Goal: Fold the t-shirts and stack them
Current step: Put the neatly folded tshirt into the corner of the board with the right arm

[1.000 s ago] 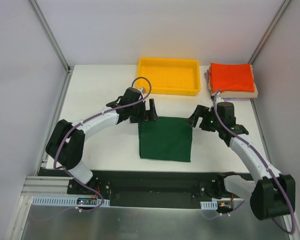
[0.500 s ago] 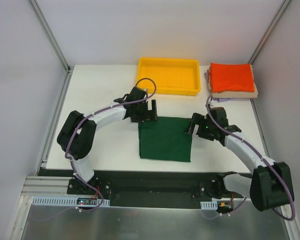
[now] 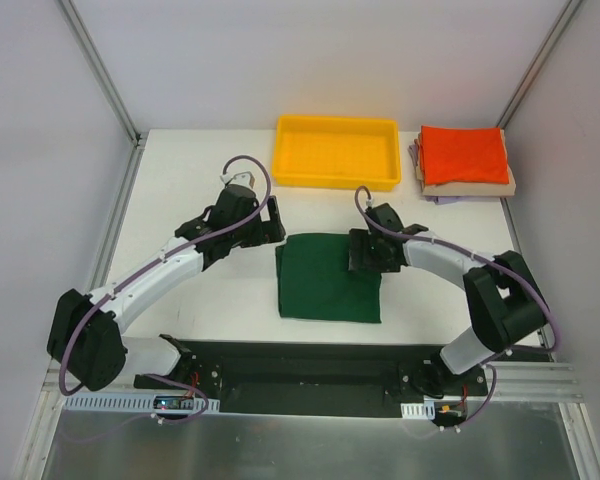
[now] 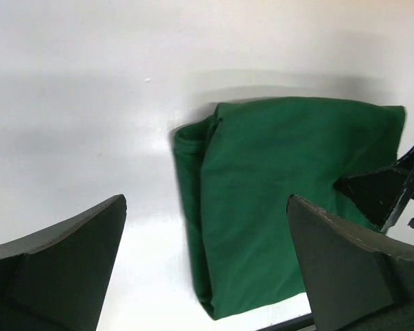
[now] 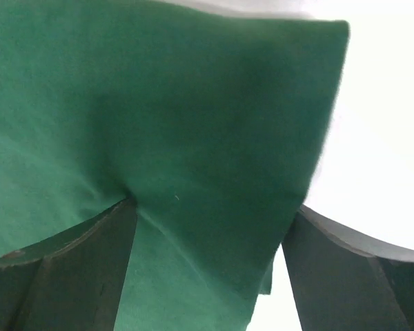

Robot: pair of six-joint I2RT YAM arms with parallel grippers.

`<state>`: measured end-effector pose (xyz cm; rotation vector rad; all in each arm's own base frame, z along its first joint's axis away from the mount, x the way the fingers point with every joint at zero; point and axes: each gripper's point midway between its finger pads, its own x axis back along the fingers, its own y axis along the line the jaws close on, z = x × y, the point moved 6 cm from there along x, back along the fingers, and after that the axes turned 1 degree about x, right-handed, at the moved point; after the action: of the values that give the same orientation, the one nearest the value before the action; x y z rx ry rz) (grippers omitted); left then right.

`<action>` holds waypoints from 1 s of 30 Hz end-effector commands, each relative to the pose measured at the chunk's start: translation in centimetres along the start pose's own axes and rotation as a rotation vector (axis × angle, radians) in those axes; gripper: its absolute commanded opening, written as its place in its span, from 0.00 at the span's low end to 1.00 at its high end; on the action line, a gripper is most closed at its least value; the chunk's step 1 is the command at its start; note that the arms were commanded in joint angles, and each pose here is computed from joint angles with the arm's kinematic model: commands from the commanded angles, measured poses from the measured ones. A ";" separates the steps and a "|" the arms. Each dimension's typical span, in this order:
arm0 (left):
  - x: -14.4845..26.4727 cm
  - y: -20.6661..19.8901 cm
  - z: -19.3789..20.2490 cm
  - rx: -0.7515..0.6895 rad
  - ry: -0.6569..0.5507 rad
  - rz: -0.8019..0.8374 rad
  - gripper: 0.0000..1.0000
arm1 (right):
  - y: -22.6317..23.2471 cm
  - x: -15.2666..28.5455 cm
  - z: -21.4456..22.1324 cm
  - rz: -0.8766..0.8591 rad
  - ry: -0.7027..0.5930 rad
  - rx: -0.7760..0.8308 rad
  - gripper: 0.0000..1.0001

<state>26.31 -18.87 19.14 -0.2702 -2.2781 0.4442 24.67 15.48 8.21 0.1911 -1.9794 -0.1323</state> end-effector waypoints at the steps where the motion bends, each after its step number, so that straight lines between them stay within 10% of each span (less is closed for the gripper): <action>1: 1.3 3.1 1.5 0.018 -0.009 -0.140 0.99 | 1.2 -0.6 0.0 0.064 0.014 0.075 0.82; 11: 2.5 5.4 2.6 0.018 -0.028 -0.239 0.99 | 2.8 -3.4 3.3 0.240 0.115 0.148 0.51; 17: 3.0 6.3 2.6 0.010 -0.053 -0.291 0.99 | 4.4 -4.1 3.1 0.122 0.102 0.213 0.00; 30: 7.0 9.0 1.1 0.068 -0.305 -0.398 0.99 | 2.2 4.9 -8.0 0.460 -0.362 0.422 0.00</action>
<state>21.60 -10.67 19.15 0.1470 -2.4646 0.3679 27.42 19.20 9.69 0.1533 -2.1222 0.3931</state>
